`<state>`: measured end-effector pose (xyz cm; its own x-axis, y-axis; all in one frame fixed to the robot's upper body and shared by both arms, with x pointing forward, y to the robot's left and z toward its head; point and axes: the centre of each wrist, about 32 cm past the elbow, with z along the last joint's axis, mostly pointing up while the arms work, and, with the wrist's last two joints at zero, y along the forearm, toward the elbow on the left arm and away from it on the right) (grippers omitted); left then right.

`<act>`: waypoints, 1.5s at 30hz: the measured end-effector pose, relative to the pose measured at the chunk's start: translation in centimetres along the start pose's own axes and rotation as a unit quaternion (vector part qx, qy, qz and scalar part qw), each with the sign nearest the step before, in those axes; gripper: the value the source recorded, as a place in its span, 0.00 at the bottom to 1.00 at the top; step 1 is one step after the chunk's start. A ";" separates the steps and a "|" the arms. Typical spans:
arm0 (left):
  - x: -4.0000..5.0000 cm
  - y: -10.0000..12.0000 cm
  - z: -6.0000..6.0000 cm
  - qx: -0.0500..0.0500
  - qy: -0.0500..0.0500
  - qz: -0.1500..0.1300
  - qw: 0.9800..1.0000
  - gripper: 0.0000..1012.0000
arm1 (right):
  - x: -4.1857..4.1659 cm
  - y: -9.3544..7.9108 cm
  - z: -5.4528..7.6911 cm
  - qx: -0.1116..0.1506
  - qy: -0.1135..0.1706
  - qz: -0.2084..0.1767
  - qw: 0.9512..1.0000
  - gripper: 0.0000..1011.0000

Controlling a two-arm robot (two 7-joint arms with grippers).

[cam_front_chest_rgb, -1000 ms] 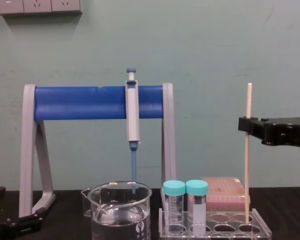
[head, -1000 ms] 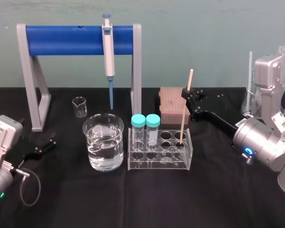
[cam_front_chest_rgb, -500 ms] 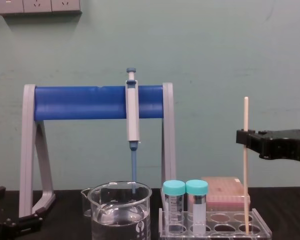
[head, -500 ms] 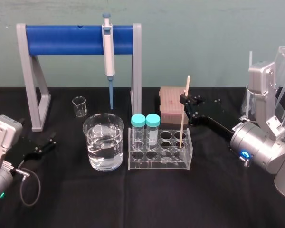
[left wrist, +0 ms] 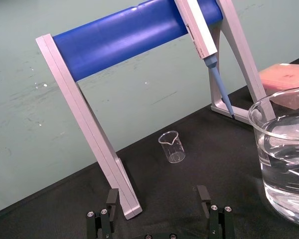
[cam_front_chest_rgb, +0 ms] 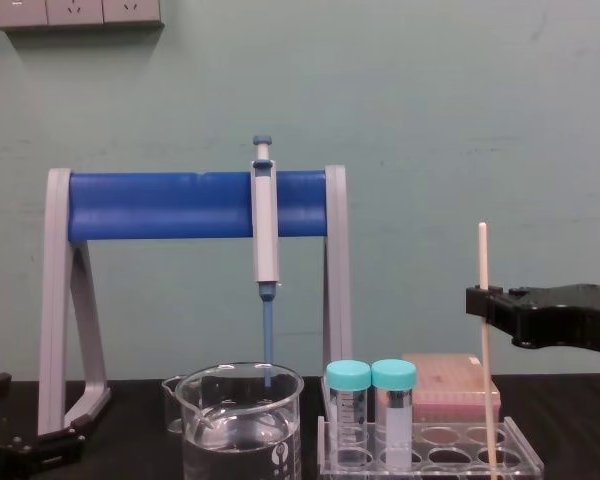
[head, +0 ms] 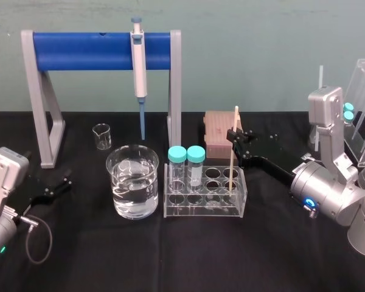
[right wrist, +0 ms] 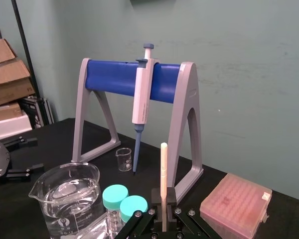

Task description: Hold the thermometer with one hand and immerse one end into the beaker, then reinsert it into the test tube rack.

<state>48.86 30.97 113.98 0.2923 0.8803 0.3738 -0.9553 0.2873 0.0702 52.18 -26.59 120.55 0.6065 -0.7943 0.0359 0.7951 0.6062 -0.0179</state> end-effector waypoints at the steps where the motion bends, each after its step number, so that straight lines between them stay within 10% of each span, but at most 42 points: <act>1: 0.00 0.0 0.0 0.000 0.000 0.000 1.000 0.99 | 0.01 0.0 -0.1 -0.001 0.000 0.000 1.000 0.05; 45: 0.00 0.0 0.0 0.000 0.000 0.000 1.000 0.99 | -0.28 0.0 -2.1 -0.022 0.006 -0.008 1.000 0.05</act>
<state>48.86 30.97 113.98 0.2923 0.8803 0.3738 -0.9552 0.2874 0.0702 51.99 -26.48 118.44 0.5935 -0.8044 0.0248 0.8041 0.5914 -0.0614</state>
